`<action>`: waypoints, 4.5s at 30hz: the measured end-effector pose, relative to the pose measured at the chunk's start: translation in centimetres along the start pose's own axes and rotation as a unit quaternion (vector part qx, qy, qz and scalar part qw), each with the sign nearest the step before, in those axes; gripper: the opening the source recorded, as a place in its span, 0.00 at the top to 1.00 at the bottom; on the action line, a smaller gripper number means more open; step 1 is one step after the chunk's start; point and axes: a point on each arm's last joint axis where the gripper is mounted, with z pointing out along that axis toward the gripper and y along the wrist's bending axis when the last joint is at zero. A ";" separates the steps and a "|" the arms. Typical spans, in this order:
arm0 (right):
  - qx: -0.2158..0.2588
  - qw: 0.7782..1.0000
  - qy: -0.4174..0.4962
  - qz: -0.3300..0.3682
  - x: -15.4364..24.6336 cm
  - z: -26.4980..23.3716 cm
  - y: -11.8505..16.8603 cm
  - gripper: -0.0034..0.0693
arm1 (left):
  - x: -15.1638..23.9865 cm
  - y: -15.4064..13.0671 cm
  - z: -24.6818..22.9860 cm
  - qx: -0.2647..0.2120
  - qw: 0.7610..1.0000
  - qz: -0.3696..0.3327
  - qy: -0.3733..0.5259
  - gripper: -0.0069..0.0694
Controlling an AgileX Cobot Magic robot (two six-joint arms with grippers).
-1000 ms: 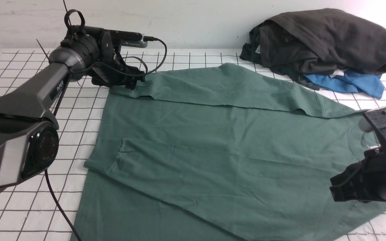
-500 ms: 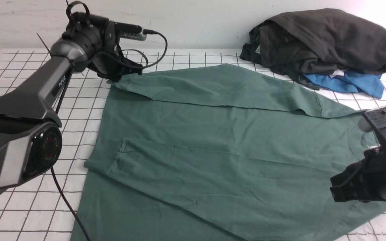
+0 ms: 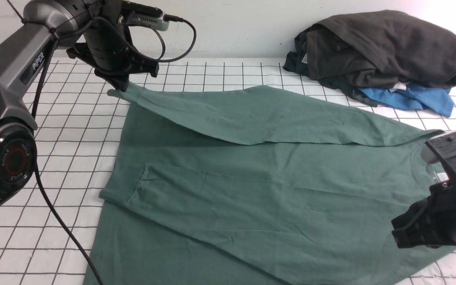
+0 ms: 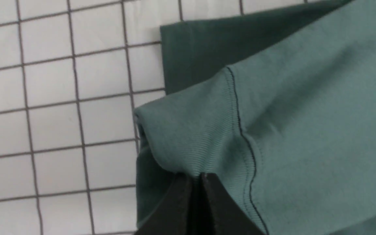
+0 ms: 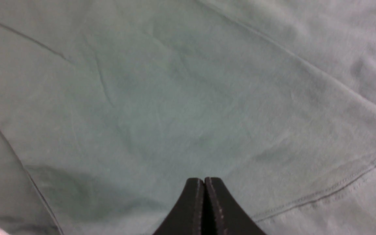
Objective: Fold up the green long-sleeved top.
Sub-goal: Use the left arm to drag and drop the cuff onto the cuff closest to the left arm, then use both arms simultaneously to clamp the lower edge of the clothing fabric, then use both arms to drag the lower edge of the fabric forward and fold it over the upper edge
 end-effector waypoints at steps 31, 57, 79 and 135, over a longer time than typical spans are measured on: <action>-0.018 1.000 -0.016 -0.016 -0.1 -0.9 0.5 0.97 | 17.7 -3.4 -4.4 0.098 0.971 0.093 0.197 0.23; -0.103 0.986 -0.024 -0.132 0.1 -1.7 4.6 0.97 | 32.0 -8.6 -2.4 0.108 0.870 0.458 0.146 0.87; 0.152 0.893 0.237 -0.352 1.7 6.0 -2.3 0.43 | 30.9 -7.8 -6.7 0.093 0.933 0.340 0.075 0.92; 0.217 0.975 0.026 -0.046 -22.0 12.5 -9.7 0.65 | -1.3 1.2 2.3 -0.143 0.985 0.018 -0.093 0.31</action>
